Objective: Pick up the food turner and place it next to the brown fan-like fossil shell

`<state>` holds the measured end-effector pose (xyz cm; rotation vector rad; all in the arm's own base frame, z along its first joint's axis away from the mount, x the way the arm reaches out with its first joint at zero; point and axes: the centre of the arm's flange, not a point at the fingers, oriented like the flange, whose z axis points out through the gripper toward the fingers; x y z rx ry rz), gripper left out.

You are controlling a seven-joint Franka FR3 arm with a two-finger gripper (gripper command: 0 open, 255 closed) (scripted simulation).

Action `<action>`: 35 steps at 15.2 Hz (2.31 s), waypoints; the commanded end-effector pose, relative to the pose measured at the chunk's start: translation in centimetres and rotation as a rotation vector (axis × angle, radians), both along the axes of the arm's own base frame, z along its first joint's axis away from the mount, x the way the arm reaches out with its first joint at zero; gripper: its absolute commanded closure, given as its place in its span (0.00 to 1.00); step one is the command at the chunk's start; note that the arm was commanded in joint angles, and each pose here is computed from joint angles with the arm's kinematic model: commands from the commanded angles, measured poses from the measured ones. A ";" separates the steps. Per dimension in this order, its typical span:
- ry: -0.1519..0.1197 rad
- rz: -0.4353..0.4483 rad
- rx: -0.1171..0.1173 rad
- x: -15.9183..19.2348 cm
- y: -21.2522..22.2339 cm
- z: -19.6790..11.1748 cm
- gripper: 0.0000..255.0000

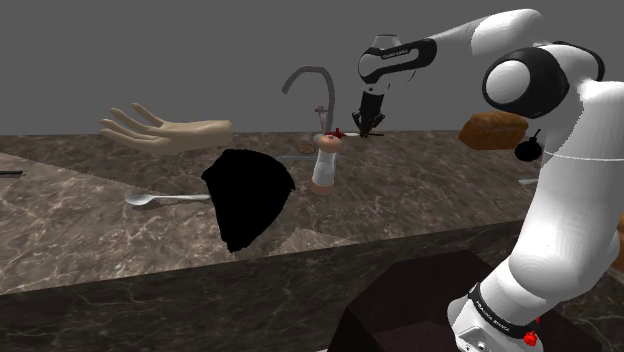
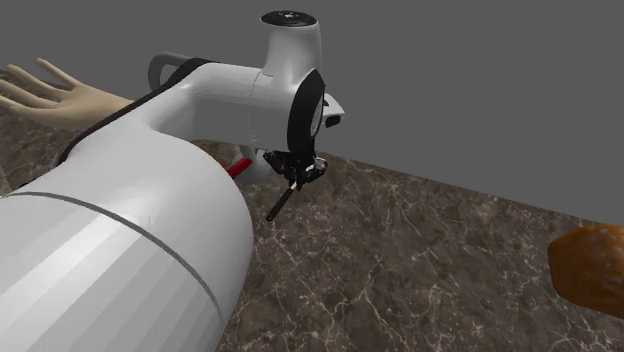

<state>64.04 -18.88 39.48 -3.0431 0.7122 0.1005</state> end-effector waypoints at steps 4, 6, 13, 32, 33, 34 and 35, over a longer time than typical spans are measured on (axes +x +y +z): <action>0.000 0.000 0.000 -0.1 0.0 2.8 1.00; 0.000 0.000 0.000 -0.1 0.0 3.9 1.00; 0.000 0.000 0.000 -0.1 0.0 7.6 1.00; 0.000 0.000 0.000 -10.2 13.9 10.3 1.00; 0.000 0.000 0.000 -11.0 14.9 10.3 1.00; 0.000 0.000 0.000 -11.8 16.0 10.3 1.00; 0.000 0.000 0.000 -12.6 17.1 10.3 1.00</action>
